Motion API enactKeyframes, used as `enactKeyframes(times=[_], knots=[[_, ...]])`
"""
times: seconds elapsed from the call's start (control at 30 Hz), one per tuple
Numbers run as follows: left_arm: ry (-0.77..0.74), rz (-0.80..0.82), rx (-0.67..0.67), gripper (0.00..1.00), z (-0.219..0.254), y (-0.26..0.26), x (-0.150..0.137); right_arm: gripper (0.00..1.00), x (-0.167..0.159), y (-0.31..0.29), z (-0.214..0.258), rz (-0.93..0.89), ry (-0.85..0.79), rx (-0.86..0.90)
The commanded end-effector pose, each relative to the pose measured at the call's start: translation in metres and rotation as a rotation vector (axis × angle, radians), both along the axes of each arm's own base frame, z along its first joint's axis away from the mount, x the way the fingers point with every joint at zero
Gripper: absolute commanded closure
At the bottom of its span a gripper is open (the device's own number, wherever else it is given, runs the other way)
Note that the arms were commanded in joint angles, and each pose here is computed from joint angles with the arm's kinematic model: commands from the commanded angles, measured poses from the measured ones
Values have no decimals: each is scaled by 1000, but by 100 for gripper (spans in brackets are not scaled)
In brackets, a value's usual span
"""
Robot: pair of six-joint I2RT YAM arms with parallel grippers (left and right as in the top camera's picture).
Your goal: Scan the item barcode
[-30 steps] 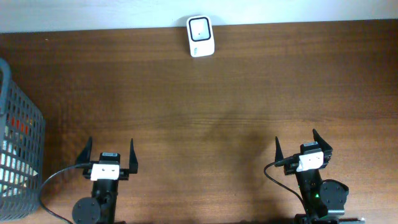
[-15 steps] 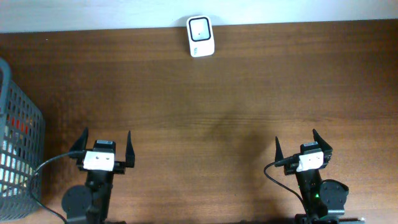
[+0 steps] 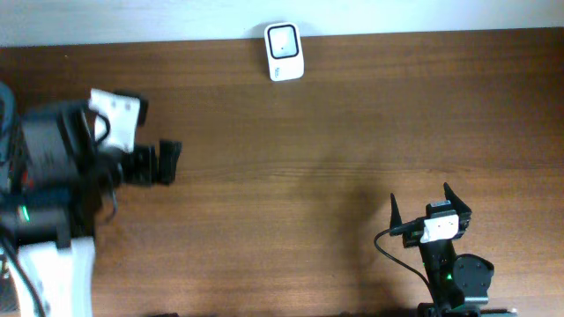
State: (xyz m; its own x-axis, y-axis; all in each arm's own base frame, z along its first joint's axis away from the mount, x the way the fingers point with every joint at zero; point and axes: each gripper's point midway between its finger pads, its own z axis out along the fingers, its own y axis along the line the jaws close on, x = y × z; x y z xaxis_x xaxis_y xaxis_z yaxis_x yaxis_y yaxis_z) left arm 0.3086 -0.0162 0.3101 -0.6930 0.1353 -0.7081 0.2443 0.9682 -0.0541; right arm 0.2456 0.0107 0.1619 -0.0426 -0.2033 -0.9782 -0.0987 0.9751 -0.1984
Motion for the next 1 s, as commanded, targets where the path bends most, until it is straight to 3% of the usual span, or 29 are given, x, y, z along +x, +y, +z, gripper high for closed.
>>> enactKeyframes(times=[0.0, 0.17, 0.27, 0.43, 0.57, 0.63, 0.97], knots=[[81, -68, -94, 1, 12, -16, 28, 1, 0, -3, -3, -16, 5, 7], [118, -38, -124, 1, -7, -8, 57, 1, 0, -3, -3, -16, 4, 7], [79, 403, -142, 2, 20, 76, 57, 1, 0, -3, -3, -16, 4, 7], [-21, 898, -177, 4, 54, 207, 7, 1, 0, -3, -3, -16, 4, 7], [-36, 1131, -209, 4, 52, 267, -39, 1, 0, -3, -3, -16, 4, 7], [-47, 1214, -204, 4, 51, 290, -55, 1, 0, -3, -3, -17, 5, 7], [192, 1350, -138, 6, -21, 332, -64, 1, 0, -3, -3, -16, 4, 7]])
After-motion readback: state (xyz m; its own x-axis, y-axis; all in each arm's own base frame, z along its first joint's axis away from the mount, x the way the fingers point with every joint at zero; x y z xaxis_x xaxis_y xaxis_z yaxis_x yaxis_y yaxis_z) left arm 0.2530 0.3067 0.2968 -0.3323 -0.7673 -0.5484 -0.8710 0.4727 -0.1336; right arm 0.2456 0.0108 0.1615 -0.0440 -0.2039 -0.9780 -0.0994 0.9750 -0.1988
